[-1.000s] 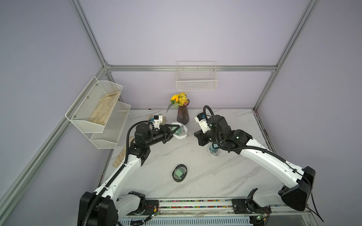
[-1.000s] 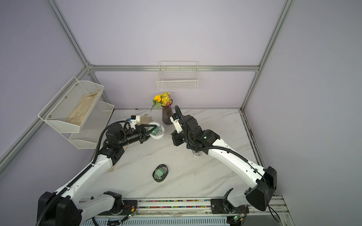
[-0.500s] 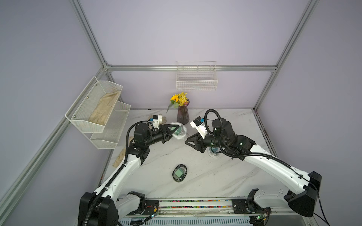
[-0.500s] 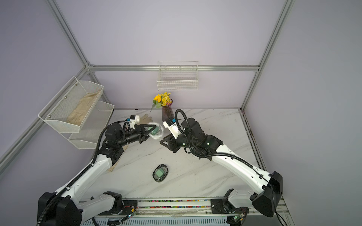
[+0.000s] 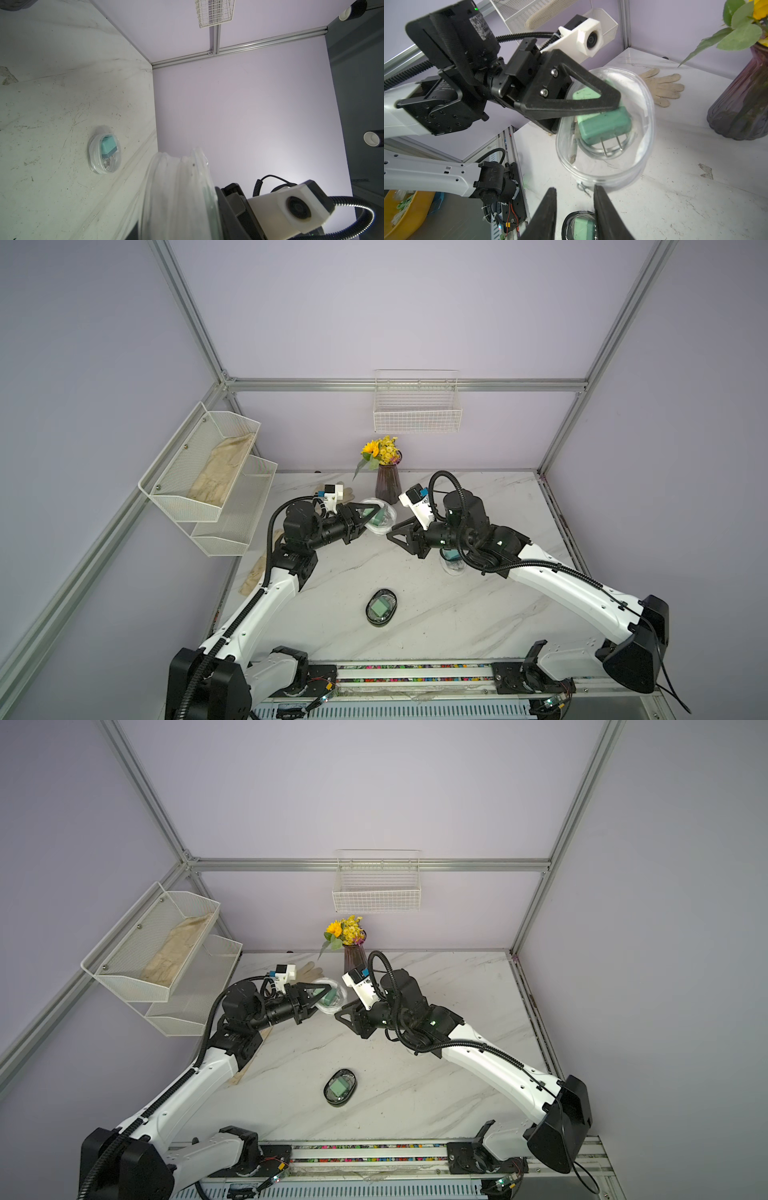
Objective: Pack away charging kits
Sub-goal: Zip the zipper on the storage bag.
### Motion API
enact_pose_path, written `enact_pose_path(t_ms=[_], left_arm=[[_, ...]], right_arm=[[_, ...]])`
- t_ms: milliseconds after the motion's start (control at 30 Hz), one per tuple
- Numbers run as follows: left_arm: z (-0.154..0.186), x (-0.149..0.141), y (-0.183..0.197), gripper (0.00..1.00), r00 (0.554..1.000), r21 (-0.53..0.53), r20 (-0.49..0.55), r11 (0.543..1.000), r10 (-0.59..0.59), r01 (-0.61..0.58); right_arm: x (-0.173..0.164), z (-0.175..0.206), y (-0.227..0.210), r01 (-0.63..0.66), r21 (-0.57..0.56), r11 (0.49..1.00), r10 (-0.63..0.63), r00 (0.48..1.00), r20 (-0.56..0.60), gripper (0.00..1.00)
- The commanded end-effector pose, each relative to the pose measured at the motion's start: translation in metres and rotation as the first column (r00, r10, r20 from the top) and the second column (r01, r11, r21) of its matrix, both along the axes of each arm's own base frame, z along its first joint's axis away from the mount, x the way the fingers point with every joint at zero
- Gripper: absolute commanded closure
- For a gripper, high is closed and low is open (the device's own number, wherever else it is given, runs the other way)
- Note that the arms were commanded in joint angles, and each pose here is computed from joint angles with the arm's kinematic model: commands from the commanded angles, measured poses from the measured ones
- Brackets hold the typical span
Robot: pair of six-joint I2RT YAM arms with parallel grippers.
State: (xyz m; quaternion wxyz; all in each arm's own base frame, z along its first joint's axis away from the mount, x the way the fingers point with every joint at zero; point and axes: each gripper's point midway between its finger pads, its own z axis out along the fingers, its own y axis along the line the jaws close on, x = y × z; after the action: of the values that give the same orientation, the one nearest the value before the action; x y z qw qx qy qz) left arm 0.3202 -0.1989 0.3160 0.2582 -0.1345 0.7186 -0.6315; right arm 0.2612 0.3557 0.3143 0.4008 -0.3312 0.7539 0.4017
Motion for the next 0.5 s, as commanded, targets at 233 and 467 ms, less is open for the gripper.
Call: enact_pose_path(t_ms=[233,467], left_arm=[[0.068,-0.005,0.000,0.94,0.984,-0.049,0.176,0.998,-0.015,0.024],[0.072,-0.004,0.001,0.93,0.983,-0.058,0.183,0.998,-0.004,0.015]], right_arm=[[0.009,0.001,0.008,0.002,0.009,1.000,-0.002,1.000,0.030,0.65],[0.009,0.002,0.015,-0.023,0.031,0.999,0.023,0.999,0.026,0.67]])
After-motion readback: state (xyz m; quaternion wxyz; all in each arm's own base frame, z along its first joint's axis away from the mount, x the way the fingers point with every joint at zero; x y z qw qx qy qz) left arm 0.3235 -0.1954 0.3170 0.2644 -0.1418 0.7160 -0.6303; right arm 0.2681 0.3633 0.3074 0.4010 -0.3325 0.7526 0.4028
